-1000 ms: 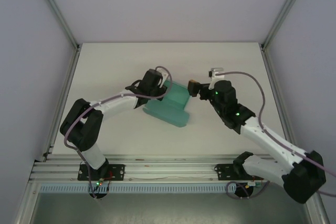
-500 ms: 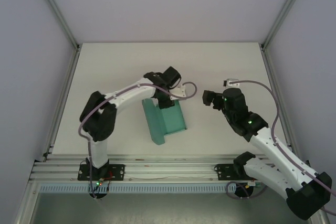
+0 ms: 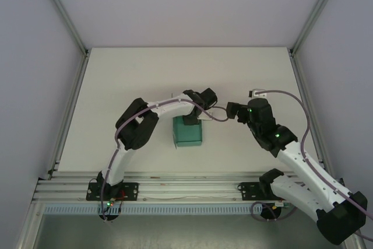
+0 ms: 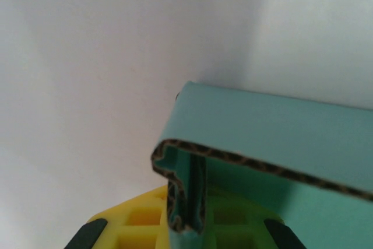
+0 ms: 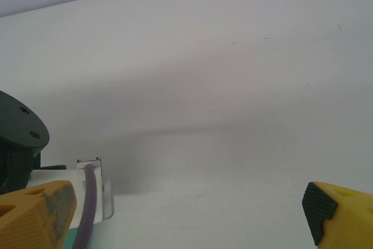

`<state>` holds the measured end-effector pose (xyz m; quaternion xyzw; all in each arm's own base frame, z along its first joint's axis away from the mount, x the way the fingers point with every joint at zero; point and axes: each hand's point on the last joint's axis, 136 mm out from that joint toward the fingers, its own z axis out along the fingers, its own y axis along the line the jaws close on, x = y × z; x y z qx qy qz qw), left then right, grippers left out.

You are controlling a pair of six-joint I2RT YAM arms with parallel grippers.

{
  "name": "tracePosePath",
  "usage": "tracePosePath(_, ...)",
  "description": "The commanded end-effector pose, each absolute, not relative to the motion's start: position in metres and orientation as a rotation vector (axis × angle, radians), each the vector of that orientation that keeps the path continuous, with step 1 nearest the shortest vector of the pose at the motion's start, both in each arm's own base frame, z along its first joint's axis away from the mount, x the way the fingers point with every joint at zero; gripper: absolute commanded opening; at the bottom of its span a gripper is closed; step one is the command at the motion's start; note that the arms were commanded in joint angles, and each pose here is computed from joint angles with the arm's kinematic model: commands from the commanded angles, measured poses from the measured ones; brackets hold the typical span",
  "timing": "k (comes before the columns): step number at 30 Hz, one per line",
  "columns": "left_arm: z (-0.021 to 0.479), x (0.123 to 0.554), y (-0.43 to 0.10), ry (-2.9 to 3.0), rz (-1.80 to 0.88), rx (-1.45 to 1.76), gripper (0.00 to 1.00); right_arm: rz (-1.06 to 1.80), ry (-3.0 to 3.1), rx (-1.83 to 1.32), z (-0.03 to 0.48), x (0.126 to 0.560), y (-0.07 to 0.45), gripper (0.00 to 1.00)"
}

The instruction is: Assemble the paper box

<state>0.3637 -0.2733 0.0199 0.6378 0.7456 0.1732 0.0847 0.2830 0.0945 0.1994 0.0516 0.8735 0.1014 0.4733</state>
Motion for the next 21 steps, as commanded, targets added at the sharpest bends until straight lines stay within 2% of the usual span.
tracePosePath(1, -0.028, 0.368, -0.265, 2.230, 0.613, 1.955, 0.00, 0.216, 2.149, 0.154, 0.193, 0.281, 0.087, 1.00)
tracePosePath(2, -0.029, 0.369, -0.263, 2.230, 0.617, 1.956, 0.04, 0.212, 2.149, 0.156, 0.193, 0.281, 0.086, 1.00)
tracePosePath(3, -0.027, 0.369, -0.264, 2.228, 0.617, 1.951, 0.17, 0.210, 2.148, 0.156, 0.193, 0.281, 0.085, 1.00)
tracePosePath(6, -0.009, 0.373, -0.267, 2.219, 0.576, 1.917, 0.40, 0.208, 2.146, 0.160, 0.194, 0.280, 0.083, 1.00)
tracePosePath(11, 0.033, 0.388, -0.270, 2.182, 0.541, 1.838, 0.54, 0.217, 2.137, 0.150, 0.196, 0.277, 0.083, 1.00)
tracePosePath(16, 0.064, 0.382, -0.275, 2.162, 0.460, 1.858, 0.68, 0.242, 2.134, 0.132, 0.197, 0.275, 0.085, 1.00)
tracePosePath(21, 0.089, 0.369, -0.281, 2.127, 0.345, 1.855, 0.91, 0.257, 2.126, 0.123, 0.201, 0.272, 0.086, 1.00)
